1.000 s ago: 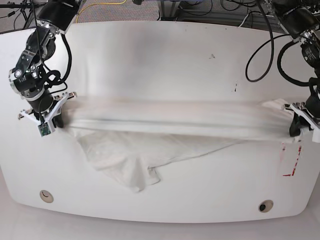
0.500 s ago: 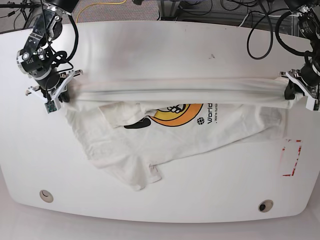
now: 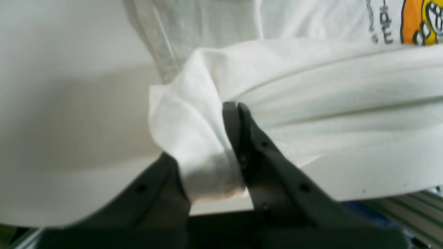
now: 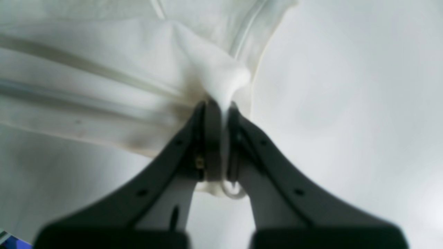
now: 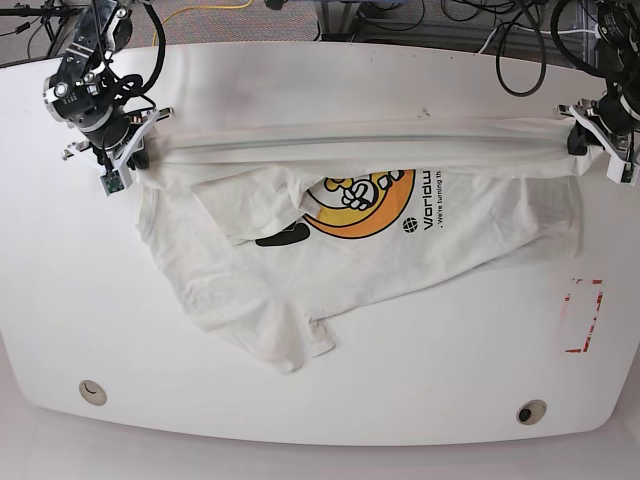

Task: Fold the T-shirt properly
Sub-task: 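Lay the shirt down flat, dragging the held edge toward the robot base, then open both grippers and release the shirt edge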

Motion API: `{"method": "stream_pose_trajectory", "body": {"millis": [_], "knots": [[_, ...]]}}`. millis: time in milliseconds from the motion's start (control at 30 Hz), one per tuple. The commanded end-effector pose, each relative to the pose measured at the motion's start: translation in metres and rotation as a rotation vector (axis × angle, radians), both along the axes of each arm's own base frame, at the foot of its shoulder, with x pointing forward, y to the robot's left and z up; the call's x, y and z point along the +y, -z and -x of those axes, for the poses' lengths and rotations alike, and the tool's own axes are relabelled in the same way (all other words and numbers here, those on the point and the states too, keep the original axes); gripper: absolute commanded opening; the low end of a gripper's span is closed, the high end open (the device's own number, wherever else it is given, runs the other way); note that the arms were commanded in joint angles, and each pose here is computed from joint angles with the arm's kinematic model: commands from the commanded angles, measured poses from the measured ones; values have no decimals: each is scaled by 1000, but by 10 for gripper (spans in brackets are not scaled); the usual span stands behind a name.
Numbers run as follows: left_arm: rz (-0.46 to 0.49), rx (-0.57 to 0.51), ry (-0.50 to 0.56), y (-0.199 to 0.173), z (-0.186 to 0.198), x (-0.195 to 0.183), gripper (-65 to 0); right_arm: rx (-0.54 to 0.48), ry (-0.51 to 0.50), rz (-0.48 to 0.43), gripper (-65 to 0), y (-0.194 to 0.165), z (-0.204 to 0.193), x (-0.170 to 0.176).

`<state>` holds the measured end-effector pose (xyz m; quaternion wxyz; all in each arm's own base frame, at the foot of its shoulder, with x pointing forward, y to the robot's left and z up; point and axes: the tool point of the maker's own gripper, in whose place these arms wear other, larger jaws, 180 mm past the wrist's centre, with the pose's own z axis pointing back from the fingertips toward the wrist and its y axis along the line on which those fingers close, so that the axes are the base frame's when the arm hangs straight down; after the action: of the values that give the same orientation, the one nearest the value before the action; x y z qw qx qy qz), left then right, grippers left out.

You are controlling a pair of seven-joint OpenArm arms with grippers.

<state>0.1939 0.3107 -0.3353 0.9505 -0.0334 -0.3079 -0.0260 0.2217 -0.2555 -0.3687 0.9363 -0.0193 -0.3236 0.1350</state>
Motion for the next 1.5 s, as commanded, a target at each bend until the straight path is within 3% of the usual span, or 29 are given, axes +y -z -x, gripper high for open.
{"method": "stream_pose_trajectory", "body": {"millis": [0,133,200,300,400,500,567,667,833,1067,1467], "knots": [[-46,3,-4,-5,3,10,-650,-9,17,34,-650,-4,0,-8],[-46,33,0,0,12,10,-650,26,20,45,-650,3,11,-9],[-48,49,1,3,17,10,-615,38,21,49,-648,5,15,-10],[-48,69,4,6,24,10,-514,50,21,51,-625,7,19,-10],[-49,88,3,9,31,11,-314,72,19,48,-493,12,28,-9],[-53,94,2,10,32,12,-140,80,17,46,-292,13,32,-7],[-71,102,0,10,33,14,-108,82,18,43,-176,13,33,-6],[-100,107,-1,10,33,19,-119,80,21,28,-5,14,37,1],[-121,56,41,-2,20,15,-124,11,13,25,0,-5,29,16],[-200,-26,161,-30,-1,5,-125,-92,37,-77,-36,-22,6,23],[-97,-36,164,-9,-5,-30,-126,-69,113,-112,-67,-6,2,4]]}}
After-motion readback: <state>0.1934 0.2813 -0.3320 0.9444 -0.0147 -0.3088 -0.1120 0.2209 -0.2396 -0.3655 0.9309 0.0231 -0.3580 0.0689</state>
